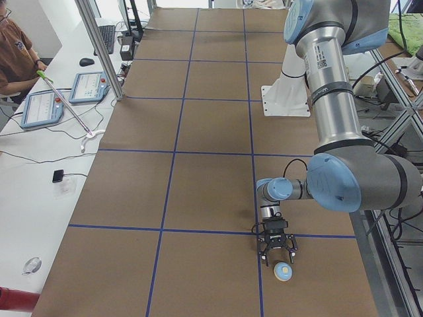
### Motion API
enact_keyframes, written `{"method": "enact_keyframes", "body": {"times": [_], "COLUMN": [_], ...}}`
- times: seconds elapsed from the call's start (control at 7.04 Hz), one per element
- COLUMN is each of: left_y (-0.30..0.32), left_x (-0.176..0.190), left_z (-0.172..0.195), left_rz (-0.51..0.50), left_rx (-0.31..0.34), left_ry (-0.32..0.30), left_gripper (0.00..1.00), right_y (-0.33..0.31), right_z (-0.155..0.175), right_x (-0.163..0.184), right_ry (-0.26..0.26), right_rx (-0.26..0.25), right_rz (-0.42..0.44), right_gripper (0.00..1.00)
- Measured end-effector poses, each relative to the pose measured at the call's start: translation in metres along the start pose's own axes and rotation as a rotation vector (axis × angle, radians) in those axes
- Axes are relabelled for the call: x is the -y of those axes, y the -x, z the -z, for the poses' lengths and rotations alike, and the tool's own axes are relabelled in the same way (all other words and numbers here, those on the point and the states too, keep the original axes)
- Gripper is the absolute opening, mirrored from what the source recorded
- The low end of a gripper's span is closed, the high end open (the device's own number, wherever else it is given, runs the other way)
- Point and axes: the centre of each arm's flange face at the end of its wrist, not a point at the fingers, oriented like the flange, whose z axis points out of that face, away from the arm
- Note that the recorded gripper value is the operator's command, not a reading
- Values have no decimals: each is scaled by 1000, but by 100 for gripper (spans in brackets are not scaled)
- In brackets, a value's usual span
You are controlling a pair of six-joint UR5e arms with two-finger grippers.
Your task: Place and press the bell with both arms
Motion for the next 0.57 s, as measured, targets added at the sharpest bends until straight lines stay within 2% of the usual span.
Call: {"method": "enact_keyframes", "body": {"times": [0.57], "left_y": [1], "left_x": [0], "left_z": [-20], "left_rz": [7], "left_rx": [4], "left_ry": [-35], "left_gripper": [100], "right_y": [2], "right_z": [2], "right_x": [0], "right_ry": [-4], "right_rx": [0], "right_rz": [4], "right_gripper": [100]}}
